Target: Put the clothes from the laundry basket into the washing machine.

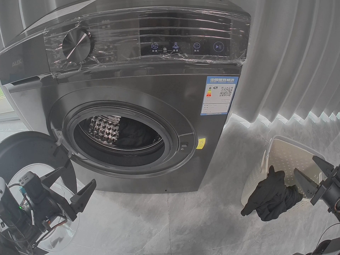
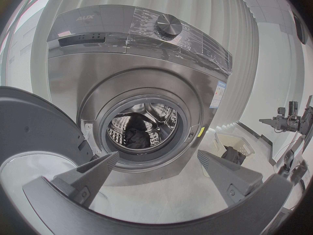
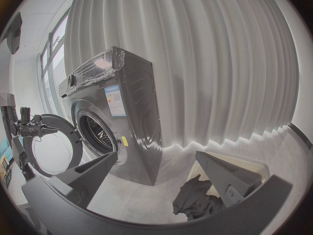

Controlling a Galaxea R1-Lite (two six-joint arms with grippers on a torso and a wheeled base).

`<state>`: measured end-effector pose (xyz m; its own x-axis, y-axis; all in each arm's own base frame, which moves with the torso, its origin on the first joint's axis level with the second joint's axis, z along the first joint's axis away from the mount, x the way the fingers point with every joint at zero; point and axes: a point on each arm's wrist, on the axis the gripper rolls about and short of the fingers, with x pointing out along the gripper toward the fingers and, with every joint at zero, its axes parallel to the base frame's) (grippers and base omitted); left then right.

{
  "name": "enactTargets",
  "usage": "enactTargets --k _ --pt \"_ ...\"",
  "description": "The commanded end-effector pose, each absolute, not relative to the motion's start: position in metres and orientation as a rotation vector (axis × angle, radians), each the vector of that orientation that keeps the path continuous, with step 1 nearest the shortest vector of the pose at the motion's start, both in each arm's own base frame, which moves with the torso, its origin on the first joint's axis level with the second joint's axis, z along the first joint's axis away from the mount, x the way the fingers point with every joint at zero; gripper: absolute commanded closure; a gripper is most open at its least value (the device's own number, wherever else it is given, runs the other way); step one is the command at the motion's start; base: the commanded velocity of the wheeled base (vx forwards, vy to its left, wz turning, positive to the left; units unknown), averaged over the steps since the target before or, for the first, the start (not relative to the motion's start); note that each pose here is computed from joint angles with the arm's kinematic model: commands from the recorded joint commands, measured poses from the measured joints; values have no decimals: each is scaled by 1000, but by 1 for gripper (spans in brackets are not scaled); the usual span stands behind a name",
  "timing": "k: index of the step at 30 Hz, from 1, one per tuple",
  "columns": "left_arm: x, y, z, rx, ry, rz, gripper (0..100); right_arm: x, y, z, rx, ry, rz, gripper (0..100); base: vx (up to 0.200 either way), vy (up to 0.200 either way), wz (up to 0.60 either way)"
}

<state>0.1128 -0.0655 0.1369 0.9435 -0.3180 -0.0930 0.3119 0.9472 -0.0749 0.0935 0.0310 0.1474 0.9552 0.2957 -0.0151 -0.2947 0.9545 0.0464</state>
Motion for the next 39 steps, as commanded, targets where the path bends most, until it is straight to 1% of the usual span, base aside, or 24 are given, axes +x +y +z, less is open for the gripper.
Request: enactTargets --k 1,3,4,6,8,13,18,21,23,24,27,30,34,37,39 --pt "87 -50 140 -75 69 -333 0 50 12 145 47 -75 234 0 0 0 0" --pt "84 -47 140 -72 76 -337 0 43 11 142 44 -71 239 0 0 0 0" --pt "80 -45 136 -55 102 -334 0 33 8 136 40 -65 242 0 0 0 0" --pt "77 -43 133 -42 127 -332 0 24 6 130 38 -59 243 0 0 0 0" --pt "75 -41 132 -41 139 -329 0 17 4 126 38 -57 243 0 0 -100 0" --pt "68 -36 134 -49 111 -323 0 11 3 123 40 -77 239 0 0 -200 0" --pt "59 -27 136 -75 65 -270 0 8 2 124 40 -110 205 0 0 -200 0" --pt "49 -19 134 -79 47 -228 0 5 1 124 42 -127 203 0 0 0 0" --pt "49 -19 134 -79 47 -228 0 5 1 124 42 -127 203 0 0 0 0" --pt "36 -10 131 -91 10 -193 0 2 0 123 43 -153 201 0 0 0 0" --pt "23 -5 124 -93 -1 -198 0 -2 0 122 35 -176 175 0 0 0 0" --pt "14 -1 118 -94 -8 -165 0 -8 -1 118 8 -195 149 0 0 -200 0" --pt "7 1 113 -98 -15 -165 0 -14 -2 110 1 -189 144 0 0 -200 0" --pt "3 1 110 -100 -21 -138 0 -16 -2 106 1 -178 135 0 0 -200 0" --pt "1 2 109 -97 -32 -127 0 -16 -2 106 0 -183 130 0 0 0 0"
